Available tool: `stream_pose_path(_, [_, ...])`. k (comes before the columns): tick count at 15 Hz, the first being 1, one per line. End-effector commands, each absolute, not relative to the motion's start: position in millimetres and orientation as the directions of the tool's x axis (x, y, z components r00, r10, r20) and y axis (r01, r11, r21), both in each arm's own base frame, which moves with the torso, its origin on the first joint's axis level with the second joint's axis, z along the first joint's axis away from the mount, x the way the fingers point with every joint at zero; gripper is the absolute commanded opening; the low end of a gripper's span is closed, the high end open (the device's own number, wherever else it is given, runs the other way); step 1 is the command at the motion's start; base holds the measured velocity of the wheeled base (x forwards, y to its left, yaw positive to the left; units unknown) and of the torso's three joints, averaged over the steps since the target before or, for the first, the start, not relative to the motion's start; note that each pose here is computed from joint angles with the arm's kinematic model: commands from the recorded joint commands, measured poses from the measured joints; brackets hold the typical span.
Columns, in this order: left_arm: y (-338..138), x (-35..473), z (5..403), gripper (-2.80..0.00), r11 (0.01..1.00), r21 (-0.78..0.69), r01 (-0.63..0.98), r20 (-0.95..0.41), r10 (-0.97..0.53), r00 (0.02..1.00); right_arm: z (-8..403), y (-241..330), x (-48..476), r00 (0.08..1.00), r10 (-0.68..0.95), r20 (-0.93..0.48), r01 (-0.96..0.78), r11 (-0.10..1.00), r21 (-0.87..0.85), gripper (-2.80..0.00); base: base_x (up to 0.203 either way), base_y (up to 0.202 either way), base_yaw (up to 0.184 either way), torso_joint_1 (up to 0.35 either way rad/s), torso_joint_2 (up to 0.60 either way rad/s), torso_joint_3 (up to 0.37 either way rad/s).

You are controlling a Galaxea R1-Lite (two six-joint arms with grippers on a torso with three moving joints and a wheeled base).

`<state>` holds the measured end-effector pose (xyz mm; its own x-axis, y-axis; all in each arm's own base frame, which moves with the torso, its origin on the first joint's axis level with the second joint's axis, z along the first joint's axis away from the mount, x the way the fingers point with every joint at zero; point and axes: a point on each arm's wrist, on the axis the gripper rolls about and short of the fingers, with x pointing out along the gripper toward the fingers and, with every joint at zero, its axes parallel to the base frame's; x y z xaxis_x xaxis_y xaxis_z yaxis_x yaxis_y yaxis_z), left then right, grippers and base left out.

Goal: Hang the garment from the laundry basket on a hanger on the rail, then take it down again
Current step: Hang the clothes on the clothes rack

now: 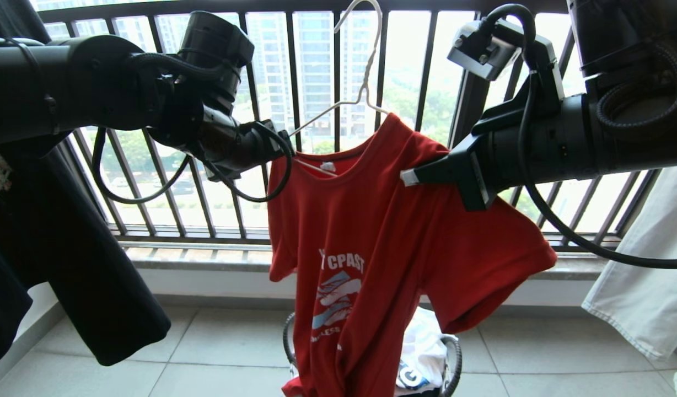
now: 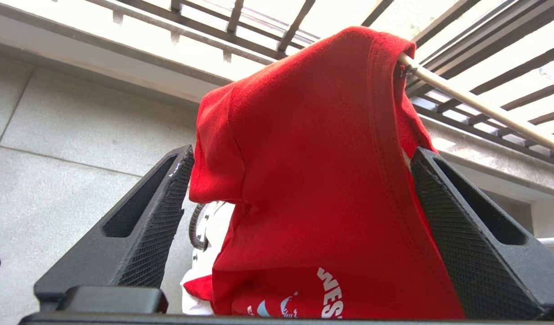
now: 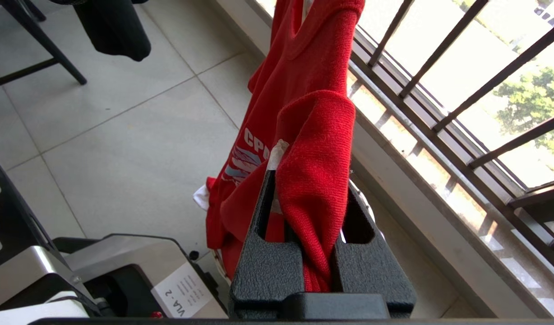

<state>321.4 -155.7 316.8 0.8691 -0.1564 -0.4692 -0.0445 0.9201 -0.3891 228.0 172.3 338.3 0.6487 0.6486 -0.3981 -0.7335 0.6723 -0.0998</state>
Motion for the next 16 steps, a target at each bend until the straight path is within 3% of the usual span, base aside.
stream_pose_path(1, [-154,324,315,0.0,0.92,-0.388,-0.055,-0.472,-0.147,0.869,341,171,224,0.646,0.654,-0.393,-0.738,0.667,-0.101,-2.8,0.0,0.0,0.0,0.0,0.0,0.0])
stream_pose_path(12, [-151,329,317,0.0,0.907,-0.416,-0.061,-0.438,-0.141,0.888,348,167,215,0.646,0.666,-0.372,-0.742,0.662,-0.104,-2.8,0.0,0.0,0.0,0.0,0.0,0.0])
stream_pose_path(16, [-146,316,328,0.0,0.889,-0.459,-0.016,-0.418,-0.2,0.886,346,168,213,0.636,0.668,-0.387,-0.749,0.655,-0.1,-2.8,0.0,0.0,0.0,0.0,0.0,0.0])
